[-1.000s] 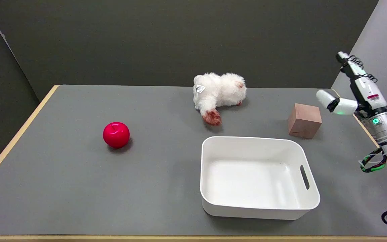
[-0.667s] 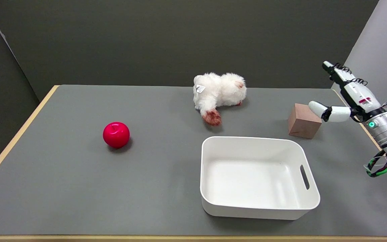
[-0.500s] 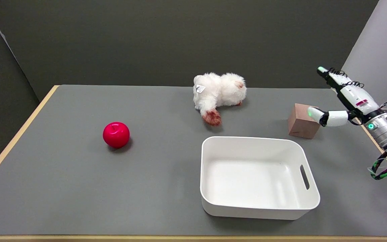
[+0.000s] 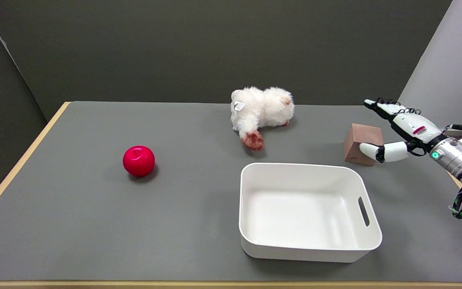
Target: Pick up wooden cube.
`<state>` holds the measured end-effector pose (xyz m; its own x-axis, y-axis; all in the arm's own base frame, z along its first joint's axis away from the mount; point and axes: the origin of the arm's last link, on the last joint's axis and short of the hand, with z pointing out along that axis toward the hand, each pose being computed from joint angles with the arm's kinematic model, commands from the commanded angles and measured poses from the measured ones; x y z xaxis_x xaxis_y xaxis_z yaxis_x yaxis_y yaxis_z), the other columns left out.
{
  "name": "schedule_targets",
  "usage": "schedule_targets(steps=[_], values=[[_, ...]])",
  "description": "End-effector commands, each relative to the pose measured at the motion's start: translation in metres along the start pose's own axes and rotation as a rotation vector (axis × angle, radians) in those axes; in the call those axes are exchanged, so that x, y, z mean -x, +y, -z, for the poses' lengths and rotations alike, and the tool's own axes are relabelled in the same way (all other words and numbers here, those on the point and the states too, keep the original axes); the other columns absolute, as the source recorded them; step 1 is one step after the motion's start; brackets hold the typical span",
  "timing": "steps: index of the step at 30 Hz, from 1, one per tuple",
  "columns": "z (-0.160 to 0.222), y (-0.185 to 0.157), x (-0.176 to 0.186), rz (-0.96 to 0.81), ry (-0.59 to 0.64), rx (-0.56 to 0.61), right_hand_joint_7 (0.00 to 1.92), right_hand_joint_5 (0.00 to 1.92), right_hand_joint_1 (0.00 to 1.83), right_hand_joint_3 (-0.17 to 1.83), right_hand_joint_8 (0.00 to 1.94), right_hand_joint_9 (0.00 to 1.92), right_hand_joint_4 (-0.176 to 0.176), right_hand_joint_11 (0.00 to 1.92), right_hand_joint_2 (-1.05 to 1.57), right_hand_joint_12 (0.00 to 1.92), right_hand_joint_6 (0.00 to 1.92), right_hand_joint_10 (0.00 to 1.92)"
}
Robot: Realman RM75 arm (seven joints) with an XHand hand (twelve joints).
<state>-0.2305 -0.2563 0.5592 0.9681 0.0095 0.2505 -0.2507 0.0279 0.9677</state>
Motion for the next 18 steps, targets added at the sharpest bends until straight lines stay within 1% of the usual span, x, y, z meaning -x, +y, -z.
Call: schedule_targets(steps=[1,7,14,16,18], values=[[-0.027,0.009,0.009,0.067,-0.124,0.042,0.07,0.04,0.41,0.89,0.29,0.01,-0.014,0.0,0.48,1.0,0.17,0.53],[-0.028,0.015,0.008,0.06,-0.111,0.069,0.07,0.04,0.4,0.89,0.28,0.01,-0.009,0.0,0.48,1.0,0.17,0.52],[-0.023,0.03,0.016,0.035,-0.112,0.139,0.08,0.06,0.38,0.91,0.3,0.01,0.006,0.0,0.48,0.99,0.21,0.52],[-0.022,0.034,0.019,0.033,-0.112,0.155,0.08,0.06,0.39,0.91,0.31,0.01,0.0,0.0,0.48,0.97,0.24,0.52],[-0.021,0.034,0.022,0.029,-0.114,0.16,0.06,0.03,0.47,0.94,0.35,0.0,-0.03,0.0,0.49,0.86,0.32,0.51]])
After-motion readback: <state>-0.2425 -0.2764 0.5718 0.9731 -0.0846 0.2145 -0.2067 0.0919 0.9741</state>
